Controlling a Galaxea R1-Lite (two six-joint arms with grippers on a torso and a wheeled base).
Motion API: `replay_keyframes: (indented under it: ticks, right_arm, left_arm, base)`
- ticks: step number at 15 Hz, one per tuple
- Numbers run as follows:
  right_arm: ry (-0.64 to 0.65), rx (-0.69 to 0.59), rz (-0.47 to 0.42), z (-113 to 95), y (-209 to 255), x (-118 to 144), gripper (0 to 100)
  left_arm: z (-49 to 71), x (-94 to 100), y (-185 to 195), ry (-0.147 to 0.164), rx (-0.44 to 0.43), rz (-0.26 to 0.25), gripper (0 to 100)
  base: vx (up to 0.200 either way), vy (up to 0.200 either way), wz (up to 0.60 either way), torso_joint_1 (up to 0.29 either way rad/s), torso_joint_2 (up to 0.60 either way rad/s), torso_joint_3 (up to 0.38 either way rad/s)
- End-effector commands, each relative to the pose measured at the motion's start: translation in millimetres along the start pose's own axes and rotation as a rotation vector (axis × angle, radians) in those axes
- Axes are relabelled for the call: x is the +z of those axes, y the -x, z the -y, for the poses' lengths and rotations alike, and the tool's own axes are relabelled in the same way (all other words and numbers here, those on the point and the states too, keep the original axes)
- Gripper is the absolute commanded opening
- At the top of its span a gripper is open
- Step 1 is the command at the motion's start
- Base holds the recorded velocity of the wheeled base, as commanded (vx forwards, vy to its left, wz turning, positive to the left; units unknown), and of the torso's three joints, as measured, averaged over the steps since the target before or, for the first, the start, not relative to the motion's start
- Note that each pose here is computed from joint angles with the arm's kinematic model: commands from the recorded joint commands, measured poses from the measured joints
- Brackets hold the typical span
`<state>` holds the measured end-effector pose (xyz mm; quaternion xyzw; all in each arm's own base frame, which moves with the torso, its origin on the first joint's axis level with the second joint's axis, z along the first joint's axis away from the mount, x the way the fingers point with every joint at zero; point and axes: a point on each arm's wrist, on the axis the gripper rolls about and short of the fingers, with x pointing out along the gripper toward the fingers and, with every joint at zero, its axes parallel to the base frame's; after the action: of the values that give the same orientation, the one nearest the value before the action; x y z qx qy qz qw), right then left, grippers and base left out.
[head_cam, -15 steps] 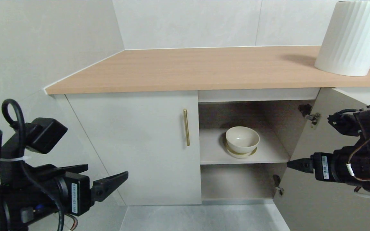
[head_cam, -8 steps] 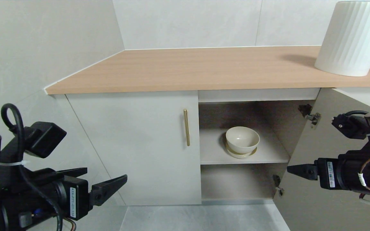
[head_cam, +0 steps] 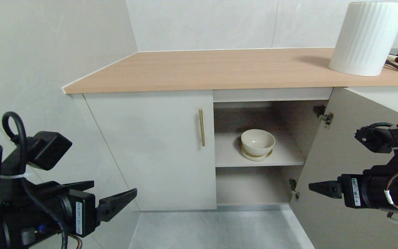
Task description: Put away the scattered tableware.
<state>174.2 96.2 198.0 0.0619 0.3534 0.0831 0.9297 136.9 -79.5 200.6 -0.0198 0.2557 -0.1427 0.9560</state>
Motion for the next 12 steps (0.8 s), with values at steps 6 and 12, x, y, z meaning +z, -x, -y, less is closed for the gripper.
replay_keyframes:
  ticks: [6, 12]
  right_arm:
    - [0.009, -0.004, -0.018, -0.6, -3.8, -1.6, 100]
    - [0.016, -0.005, -0.027, -0.9, -4.8, -3.9, 100]
  left_arm:
    - [0.1, -0.2, -0.6, -0.001, 0.001, -0.003, 100]
    - [0.1, 0.0, -0.2, -0.001, 0.000, 0.000, 100]
  base:
    - [-0.200, 0.000, 0.00, 0.002, 0.00, 0.003]
    - [-0.167, 0.000, 0.00, 0.005, 0.00, 0.003]
